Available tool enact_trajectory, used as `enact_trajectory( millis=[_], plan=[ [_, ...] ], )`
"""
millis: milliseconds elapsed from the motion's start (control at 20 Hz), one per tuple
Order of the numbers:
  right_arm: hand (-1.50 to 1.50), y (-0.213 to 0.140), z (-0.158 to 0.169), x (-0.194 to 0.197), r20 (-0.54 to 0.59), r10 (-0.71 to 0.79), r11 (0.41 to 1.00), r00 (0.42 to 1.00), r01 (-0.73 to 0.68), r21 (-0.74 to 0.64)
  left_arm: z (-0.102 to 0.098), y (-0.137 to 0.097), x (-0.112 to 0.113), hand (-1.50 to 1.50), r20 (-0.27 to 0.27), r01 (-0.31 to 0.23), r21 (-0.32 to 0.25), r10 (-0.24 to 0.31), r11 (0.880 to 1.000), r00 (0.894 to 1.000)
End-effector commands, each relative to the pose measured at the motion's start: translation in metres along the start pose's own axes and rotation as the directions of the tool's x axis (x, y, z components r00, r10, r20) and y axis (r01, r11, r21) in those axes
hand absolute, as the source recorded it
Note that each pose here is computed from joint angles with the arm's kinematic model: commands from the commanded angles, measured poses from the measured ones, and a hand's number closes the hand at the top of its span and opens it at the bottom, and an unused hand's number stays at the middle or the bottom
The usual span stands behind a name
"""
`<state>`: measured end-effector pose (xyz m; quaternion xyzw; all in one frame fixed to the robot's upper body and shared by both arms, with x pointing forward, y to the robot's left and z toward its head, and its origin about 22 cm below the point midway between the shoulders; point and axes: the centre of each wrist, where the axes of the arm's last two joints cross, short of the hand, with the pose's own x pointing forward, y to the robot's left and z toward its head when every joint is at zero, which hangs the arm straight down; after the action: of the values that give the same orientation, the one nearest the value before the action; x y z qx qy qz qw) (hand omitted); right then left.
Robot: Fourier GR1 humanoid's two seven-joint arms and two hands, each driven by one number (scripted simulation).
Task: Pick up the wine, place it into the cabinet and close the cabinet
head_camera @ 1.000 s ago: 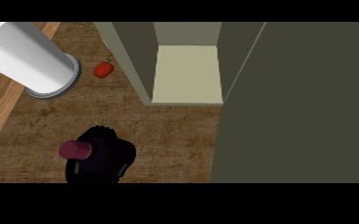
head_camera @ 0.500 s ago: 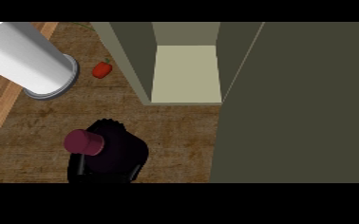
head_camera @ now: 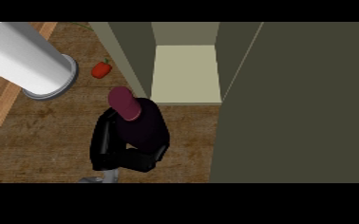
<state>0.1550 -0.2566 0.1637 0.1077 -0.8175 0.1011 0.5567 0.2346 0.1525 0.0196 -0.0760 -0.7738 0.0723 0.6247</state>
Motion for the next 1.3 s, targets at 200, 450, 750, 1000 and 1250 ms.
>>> enact_trajectory(
  millis=[200, 450, 750, 1000, 1250],
  plan=[
    [-1.50, 0.004, 0.015, 0.026, 0.028, -0.018, 1.000, 0.999, 0.018, 0.004, -0.030, -0.039, -0.007, 1.50, -0.009, 0.042, 0.001, -0.042, 0.999, 0.999],
    [-1.50, -0.013, 0.014, 0.005, 0.046, -0.011, 1.000, 0.999, 0.010, 0.014, -0.049, -0.051, -0.022, 1.50, -0.007, 0.156, 0.029, -0.156, 0.987, 0.988],
    [-1.50, -0.004, -0.009, 0.021, 0.050, 0.000, 1.000, 0.999, -0.001, 0.020, -0.066, -0.053, -0.042, 1.50, -0.029, 0.188, 0.052, -0.187, 0.981, 0.982],
    [-1.50, -0.014, 0.018, 0.018, 0.043, -0.002, 1.000, 0.999, 0.001, 0.022, -0.068, -0.059, -0.059, 1.50, -0.038, 0.240, 0.056, -0.238, 0.969, 0.970],
    [-1.50, -0.033, 0.007, 0.023, 0.046, 0.000, 1.000, 0.999, -0.001, 0.009, -0.071, -0.053, -0.073, 1.50, -0.020, 0.222, 0.079, -0.221, 0.972, 0.975]
  ],
)
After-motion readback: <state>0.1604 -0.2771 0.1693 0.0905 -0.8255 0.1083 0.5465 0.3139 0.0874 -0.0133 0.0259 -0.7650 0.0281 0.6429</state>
